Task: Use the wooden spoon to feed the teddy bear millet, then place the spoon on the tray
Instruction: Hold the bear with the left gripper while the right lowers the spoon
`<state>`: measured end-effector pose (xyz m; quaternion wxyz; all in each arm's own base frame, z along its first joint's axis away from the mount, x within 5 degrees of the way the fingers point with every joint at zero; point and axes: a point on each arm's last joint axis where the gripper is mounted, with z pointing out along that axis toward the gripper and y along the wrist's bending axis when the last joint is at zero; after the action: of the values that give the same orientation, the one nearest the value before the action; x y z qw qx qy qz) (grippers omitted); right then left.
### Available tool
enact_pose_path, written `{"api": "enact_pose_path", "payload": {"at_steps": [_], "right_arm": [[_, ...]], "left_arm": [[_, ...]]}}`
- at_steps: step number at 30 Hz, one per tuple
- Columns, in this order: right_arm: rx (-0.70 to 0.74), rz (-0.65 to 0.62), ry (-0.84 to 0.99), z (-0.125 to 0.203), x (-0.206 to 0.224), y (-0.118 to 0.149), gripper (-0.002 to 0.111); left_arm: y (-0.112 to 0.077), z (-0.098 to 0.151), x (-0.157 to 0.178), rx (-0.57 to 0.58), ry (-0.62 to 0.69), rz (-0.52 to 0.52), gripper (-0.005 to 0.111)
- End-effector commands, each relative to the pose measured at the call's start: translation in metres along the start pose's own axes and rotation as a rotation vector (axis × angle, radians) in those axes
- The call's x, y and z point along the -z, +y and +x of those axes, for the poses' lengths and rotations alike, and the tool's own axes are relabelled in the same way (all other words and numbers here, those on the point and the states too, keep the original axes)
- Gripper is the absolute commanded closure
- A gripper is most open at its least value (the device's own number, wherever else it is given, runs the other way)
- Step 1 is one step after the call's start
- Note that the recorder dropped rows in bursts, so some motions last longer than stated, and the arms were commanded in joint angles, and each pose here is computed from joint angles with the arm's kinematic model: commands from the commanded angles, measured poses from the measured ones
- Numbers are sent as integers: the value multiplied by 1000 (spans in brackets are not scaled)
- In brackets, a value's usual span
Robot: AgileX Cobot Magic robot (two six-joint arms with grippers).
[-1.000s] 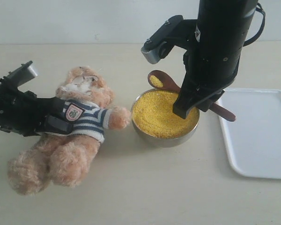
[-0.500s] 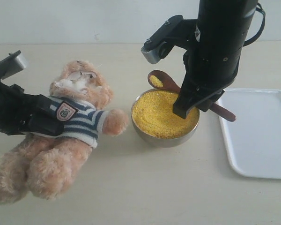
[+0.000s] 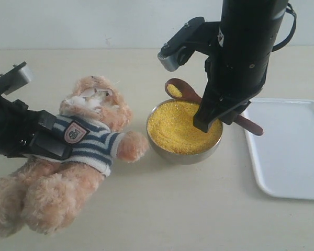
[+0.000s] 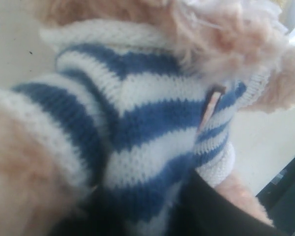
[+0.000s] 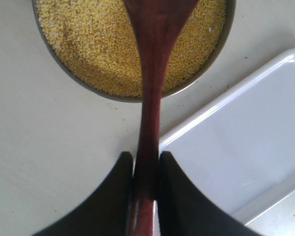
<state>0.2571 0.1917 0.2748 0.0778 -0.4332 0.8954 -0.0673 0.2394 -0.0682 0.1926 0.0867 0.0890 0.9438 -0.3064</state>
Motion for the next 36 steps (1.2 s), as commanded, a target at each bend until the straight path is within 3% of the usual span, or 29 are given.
{"api": "enact_pose_path", "payload": {"at_steps": [1,36], "right_arm": [[-1,7,-11,2,5,-3,109],[-5,-5,-13,2,5,-1,109]], "left_arm": [[-4,1,2,-1,3,15,103],[-4,1,2,-1,3,15,103]]}}
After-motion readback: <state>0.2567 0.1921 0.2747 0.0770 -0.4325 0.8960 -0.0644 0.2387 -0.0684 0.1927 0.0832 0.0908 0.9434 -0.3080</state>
